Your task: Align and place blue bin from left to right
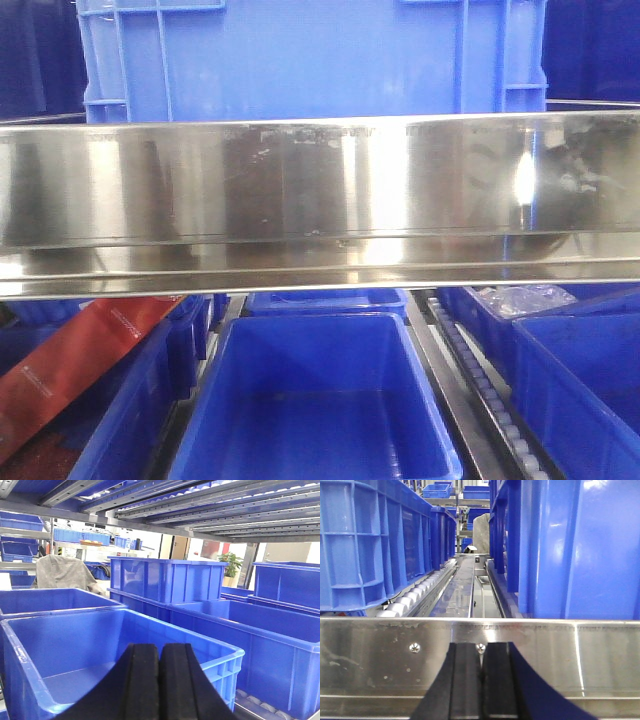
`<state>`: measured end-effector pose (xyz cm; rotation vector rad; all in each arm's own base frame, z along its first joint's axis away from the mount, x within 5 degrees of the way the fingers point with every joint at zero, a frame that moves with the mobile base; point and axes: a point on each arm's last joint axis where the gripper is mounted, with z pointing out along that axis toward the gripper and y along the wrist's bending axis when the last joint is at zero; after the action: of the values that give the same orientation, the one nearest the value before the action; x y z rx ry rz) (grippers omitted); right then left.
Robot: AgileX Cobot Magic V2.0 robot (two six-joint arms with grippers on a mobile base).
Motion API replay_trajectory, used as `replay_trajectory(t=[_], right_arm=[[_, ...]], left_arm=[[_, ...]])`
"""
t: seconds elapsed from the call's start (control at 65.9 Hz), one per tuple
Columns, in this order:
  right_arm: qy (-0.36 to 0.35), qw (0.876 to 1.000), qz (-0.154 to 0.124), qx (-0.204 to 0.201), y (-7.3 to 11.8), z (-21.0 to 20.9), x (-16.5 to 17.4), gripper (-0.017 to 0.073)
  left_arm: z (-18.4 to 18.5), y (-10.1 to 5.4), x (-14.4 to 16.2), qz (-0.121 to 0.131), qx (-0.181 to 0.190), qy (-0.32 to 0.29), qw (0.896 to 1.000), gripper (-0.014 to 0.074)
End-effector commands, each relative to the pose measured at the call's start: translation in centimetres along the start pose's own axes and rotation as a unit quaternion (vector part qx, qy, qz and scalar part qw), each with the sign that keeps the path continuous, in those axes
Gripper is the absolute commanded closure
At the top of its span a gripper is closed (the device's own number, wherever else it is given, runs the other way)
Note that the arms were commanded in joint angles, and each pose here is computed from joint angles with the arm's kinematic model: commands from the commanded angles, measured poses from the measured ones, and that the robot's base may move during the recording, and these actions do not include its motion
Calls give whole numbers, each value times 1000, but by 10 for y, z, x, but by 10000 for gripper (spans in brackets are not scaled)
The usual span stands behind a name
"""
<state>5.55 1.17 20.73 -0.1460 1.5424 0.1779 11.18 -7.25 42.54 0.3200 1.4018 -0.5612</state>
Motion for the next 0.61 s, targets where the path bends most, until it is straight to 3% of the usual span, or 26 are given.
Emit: replay_trajectory(t=[0.0,0.076,0.121,0.137,0.212,0.395,0.592], right_arm=[[-10,1000,0,2,0,0,-2,643],[-10,1000,0,2,0,0,-2,643],[-10,1000,0,2,0,0,-2,643],[-10,1000,0,2,0,0,-2,643],[-10,1000,0,2,0,0,-2,643],[-10,1000,0,2,0,0,-2,643],[-10,1000,0,2,0,0,-2,643]], left_arm=[[-3,0,-1,3,-1,-1,1000,704],[-6,3,3,4,-14,12,1000,704],[-11,7,5,38,-25,9,999,704],[-12,8,6,60,-29,10,998,704],[-24,15,13,97,-55,6,994,704],[-53,35,52,112,-147,-13,983,704],[-82,45,104,115,-211,11,971,704]])
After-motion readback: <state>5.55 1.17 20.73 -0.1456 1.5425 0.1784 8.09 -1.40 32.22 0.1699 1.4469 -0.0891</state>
